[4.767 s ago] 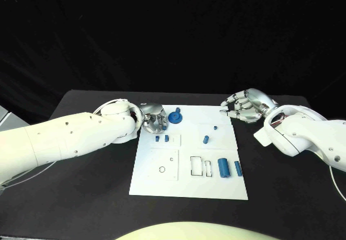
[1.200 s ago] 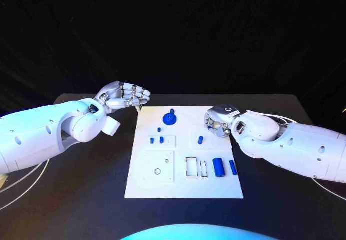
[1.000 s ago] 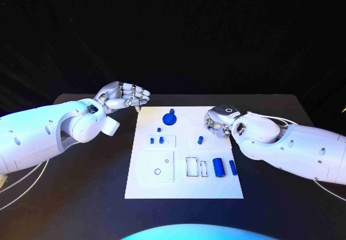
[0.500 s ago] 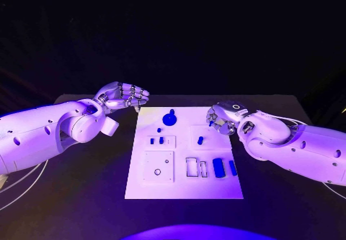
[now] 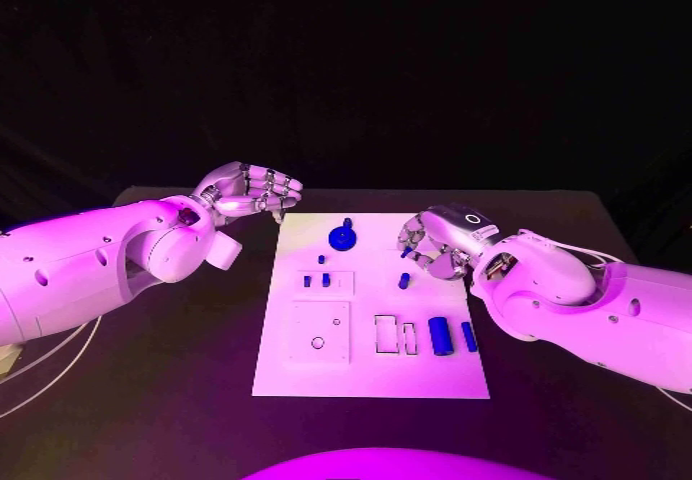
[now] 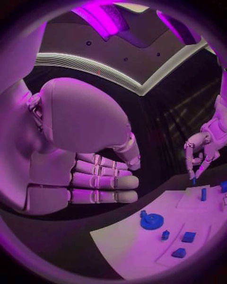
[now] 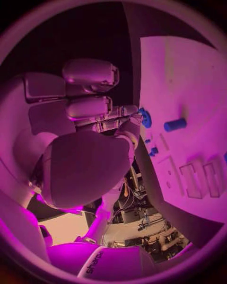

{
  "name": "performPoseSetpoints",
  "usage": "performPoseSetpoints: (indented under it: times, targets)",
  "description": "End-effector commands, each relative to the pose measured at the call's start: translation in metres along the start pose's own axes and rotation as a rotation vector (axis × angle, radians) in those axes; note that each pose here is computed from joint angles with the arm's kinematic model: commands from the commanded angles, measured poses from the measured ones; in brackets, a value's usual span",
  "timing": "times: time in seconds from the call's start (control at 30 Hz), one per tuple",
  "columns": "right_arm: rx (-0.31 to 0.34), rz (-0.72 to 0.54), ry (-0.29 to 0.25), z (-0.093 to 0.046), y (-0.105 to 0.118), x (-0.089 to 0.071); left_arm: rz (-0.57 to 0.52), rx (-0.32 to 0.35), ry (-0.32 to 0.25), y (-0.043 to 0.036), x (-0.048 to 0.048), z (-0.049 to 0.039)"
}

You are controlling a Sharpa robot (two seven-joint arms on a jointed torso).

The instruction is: Assemble the parts on the task board

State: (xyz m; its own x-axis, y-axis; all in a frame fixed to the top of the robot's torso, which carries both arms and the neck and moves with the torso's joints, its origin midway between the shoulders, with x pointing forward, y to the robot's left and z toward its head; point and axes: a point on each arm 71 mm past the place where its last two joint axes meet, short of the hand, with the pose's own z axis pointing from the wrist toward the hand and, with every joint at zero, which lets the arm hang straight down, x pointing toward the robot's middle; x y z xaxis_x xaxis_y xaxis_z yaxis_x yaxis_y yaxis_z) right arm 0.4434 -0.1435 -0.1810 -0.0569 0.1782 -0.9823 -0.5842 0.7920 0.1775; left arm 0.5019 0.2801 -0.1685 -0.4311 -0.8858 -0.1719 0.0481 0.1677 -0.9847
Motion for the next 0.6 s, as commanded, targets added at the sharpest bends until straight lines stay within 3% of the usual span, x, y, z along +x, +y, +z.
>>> performPoseSetpoints:
  times: [0.03,0.33,0.6]
  targets:
    - [-0.067,0.042,-0.024,0.002,0.022,0.002,-0.014,0.008,0.017,-0.0013,0.0028,0.0014]
    - [-0.168,0.063,0.009,0.008,0.064,0.025,-0.043,0.011,0.016,-0.0019,0.0061,0.0032]
    - [-0.197,0.074,0.063,0.012,0.083,0.052,-0.062,0.013,0.020,-0.0027,0.0100,0.0049]
